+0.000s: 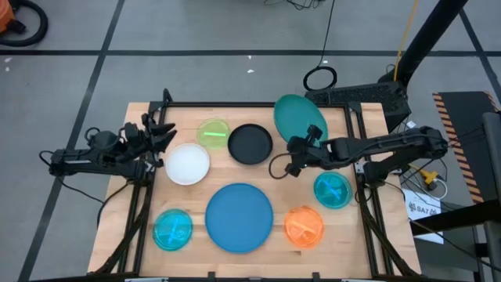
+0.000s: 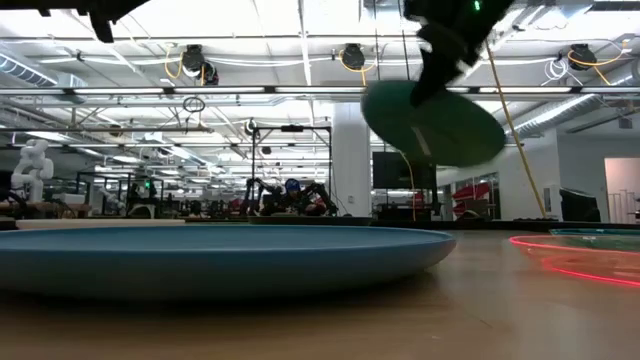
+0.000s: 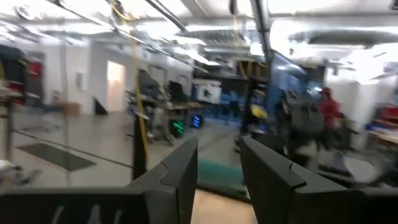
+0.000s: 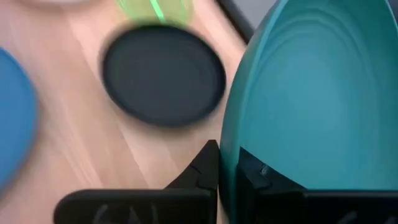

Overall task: Stack plastic plates
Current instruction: Stack the dark blue plate on top of the blue plate

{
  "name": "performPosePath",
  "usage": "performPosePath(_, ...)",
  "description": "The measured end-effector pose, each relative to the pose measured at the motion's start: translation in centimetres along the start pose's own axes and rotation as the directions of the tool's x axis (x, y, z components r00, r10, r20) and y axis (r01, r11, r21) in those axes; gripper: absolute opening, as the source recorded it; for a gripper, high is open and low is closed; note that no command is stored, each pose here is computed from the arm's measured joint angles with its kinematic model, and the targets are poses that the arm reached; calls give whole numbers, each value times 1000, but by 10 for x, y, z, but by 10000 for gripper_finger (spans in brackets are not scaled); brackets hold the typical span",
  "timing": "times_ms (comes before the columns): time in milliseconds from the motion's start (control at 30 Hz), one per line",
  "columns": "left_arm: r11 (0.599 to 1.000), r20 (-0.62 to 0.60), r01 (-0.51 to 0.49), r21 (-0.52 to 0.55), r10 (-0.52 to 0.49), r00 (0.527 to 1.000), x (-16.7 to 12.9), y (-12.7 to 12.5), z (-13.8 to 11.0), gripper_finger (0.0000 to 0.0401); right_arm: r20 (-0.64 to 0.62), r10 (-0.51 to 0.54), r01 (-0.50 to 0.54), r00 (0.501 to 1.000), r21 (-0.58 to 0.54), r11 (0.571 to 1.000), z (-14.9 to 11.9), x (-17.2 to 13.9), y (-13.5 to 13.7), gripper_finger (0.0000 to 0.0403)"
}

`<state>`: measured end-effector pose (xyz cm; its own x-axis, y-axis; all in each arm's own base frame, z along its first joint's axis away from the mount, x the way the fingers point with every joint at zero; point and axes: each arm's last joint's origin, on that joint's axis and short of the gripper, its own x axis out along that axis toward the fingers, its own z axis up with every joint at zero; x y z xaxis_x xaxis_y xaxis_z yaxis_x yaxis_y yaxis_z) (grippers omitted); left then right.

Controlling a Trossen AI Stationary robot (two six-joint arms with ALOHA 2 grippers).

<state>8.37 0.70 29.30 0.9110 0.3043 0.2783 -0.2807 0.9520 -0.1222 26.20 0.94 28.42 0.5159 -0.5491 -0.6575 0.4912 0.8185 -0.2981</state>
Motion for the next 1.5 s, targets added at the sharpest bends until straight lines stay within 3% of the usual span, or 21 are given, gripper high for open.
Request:
performPosePath(233,992,-118,63,-105,-75,990,6,-9,-13,127,131,148,-130,980,-134,982,35,-28,33,7)
performPosePath(467,980,-190,138,-143,-164,968,20,-27,-25,127,90,375,-325,923,-341,882,50,-29,95,7)
performPosePath(800,951,-181,256,-173,-287,941,23,-47,-28,127,24,463,-370,886,-564,738,46,-26,178,7)
performPosePath(933,925,-174,315,-212,-353,919,20,-57,-27,127,-1,485,-389,874,-599,699,39,-29,199,8)
performPosePath(1133,888,-72,407,-216,-430,900,21,-76,-21,127,-45,509,-413,860,-647,641,26,-31,228,8)
performPosePath(1267,868,-23,458,-194,-471,882,20,-86,-19,127,-54,530,-399,846,-724,563,16,-37,250,8)
performPosePath(1433,855,5,491,-170,-497,868,18,-92,-17,127,-84,534,-356,841,-829,431,-1,-39,276,8)
performPosePath(1500,851,10,498,-167,-504,864,17,-92,-16,127,-102,526,-353,844,-844,404,-8,-36,284,8)
